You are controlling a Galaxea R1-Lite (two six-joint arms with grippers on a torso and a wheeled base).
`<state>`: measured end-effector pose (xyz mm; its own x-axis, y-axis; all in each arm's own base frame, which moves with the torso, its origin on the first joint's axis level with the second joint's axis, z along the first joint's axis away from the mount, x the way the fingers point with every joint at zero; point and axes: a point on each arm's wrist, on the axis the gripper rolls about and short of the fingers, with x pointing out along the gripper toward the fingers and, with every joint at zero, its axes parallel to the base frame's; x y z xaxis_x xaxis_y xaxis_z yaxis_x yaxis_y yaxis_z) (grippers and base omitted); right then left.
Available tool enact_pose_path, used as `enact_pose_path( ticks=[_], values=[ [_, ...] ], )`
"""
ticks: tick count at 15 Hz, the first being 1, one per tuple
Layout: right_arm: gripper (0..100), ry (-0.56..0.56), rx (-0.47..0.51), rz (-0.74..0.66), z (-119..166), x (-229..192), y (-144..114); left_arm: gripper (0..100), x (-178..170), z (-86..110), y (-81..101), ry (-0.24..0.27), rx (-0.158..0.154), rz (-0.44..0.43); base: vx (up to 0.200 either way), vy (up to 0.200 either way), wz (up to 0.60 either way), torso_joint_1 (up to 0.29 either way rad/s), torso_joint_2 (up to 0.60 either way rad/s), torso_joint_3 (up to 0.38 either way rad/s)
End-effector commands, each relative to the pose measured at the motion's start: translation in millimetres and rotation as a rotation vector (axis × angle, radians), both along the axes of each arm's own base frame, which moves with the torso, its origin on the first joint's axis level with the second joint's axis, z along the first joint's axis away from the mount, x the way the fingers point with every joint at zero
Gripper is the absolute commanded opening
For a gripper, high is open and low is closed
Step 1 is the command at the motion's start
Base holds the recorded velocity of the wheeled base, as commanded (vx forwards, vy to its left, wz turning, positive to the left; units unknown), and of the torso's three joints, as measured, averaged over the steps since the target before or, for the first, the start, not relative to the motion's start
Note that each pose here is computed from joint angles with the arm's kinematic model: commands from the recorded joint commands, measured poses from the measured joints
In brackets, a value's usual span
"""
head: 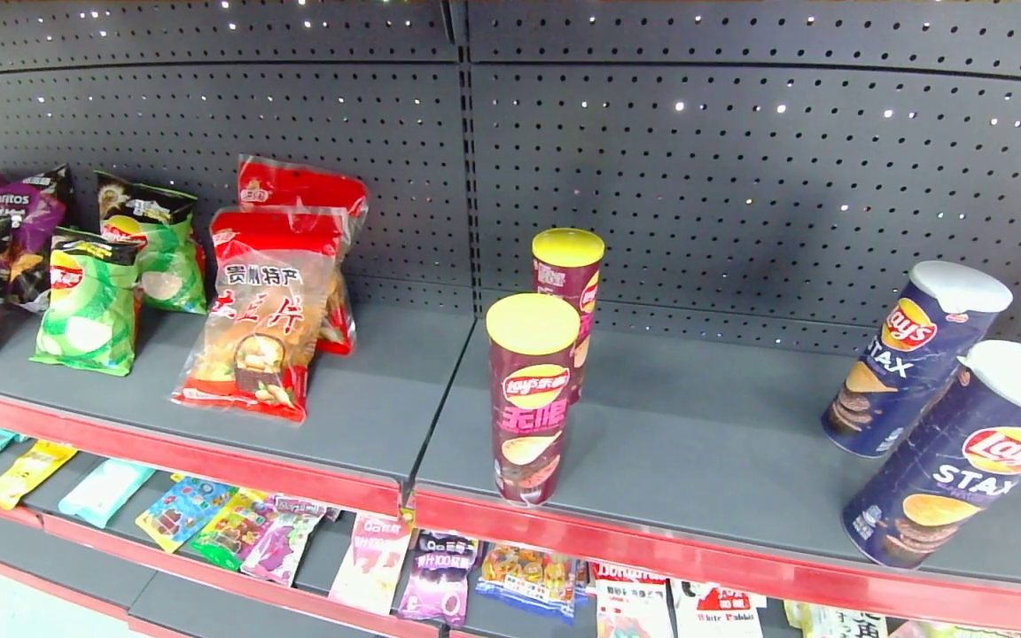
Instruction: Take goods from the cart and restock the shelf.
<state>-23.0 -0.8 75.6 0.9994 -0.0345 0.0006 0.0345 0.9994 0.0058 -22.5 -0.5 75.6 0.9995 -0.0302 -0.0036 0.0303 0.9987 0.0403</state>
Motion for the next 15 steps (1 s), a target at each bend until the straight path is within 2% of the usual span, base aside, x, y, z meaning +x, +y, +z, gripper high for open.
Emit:
enact_pose_path(
  ticks=[1,4,11,12,13,14,15],
  values=[
    [100,0.001,0.000,0.001,0.1,0.1,0.0,100,0.0,0.0,0.0,0.000,-0.004,0.000,0.000,0.000,-0.60,-0.002,0.01,0.012],
    [100,0.001,-0.001,0.001,0.1,0.1,0.0,100,0.0,0.0,0.0,0.000,-0.004,-0.002,0.000,0.000,-0.60,0.007,0.00,0.001],
    [100,0.001,-0.003,0.001,0.1,0.1,0.0,100,0.1,0.0,-0.1,0.001,-0.001,-0.002,0.000,0.000,0.00,0.000,0.00,0.000],
    [100,0.001,-0.001,0.001,0.1,0.1,0.0,100,0.2,0.1,0.0,0.003,-0.005,-0.004,0.000,0.000,0.00,0.000,0.00,0.000],
    [100,0.001,-0.001,0.001,0.1,0.1,0.0,100,0.2,0.1,0.0,0.003,-0.024,-0.003,0.000,0.000,0.00,0.000,0.00,0.000],
    [100,0.001,-0.001,0.001,0.1,0.1,0.0,100,0.2,0.1,0.0,0.003,-0.024,-0.003,0.000,0.000,0.00,0.000,0.00,0.000],
    [100,0.001,-0.001,0.001,0.1,0.1,0.0,100,2.0,0.6,-0.1,0.028,-0.034,-0.012,0.000,0.000,0.00,0.000,0.00,0.000]
  ],
)
